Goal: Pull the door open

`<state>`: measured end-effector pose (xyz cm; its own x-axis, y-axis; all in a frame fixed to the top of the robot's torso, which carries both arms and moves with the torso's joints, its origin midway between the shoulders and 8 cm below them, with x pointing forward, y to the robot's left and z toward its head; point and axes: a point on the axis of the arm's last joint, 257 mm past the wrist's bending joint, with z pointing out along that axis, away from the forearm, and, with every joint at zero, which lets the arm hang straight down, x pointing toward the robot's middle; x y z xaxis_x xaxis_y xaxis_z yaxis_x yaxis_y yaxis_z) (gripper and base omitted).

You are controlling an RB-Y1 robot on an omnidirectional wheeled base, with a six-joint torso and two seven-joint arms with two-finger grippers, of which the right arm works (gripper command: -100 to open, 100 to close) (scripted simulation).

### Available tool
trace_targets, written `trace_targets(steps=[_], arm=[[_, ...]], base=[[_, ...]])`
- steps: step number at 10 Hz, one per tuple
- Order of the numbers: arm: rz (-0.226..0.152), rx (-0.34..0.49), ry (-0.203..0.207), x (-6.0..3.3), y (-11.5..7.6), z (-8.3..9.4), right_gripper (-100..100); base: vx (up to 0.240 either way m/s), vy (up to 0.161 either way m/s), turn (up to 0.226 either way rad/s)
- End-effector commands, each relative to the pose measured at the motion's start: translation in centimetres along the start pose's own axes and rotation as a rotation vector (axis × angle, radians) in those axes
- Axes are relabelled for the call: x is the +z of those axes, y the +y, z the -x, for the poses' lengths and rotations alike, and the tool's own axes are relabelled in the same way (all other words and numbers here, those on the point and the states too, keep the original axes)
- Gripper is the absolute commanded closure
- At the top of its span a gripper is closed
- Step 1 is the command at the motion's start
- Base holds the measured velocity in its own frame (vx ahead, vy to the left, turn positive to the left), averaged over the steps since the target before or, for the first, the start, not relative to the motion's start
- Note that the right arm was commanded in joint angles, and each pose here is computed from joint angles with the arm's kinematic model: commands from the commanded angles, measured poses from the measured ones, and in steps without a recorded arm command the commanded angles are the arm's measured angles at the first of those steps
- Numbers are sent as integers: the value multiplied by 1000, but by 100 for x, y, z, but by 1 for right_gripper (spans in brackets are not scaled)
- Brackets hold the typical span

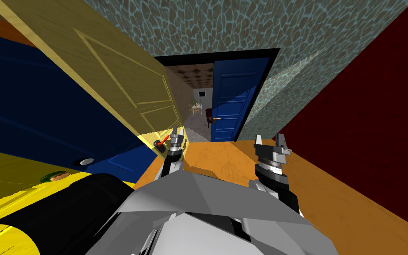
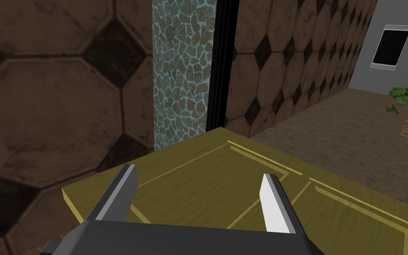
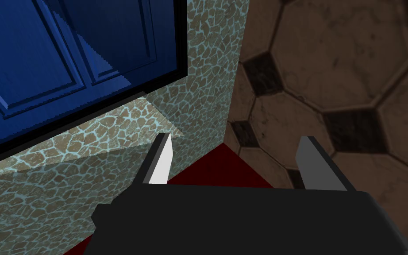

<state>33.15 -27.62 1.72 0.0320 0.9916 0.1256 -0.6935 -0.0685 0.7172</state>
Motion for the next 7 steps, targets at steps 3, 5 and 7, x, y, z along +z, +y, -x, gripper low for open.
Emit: trace_targets(steps=[3,5,7], arm=[[-53,2,14,-14,-301,5,-100],[-74,2,19,-21,-418,8,-100],[-109,2,27,-34,-619,17,-100]], base=[[128,9,53],[137,17,32],[128,26,57]])
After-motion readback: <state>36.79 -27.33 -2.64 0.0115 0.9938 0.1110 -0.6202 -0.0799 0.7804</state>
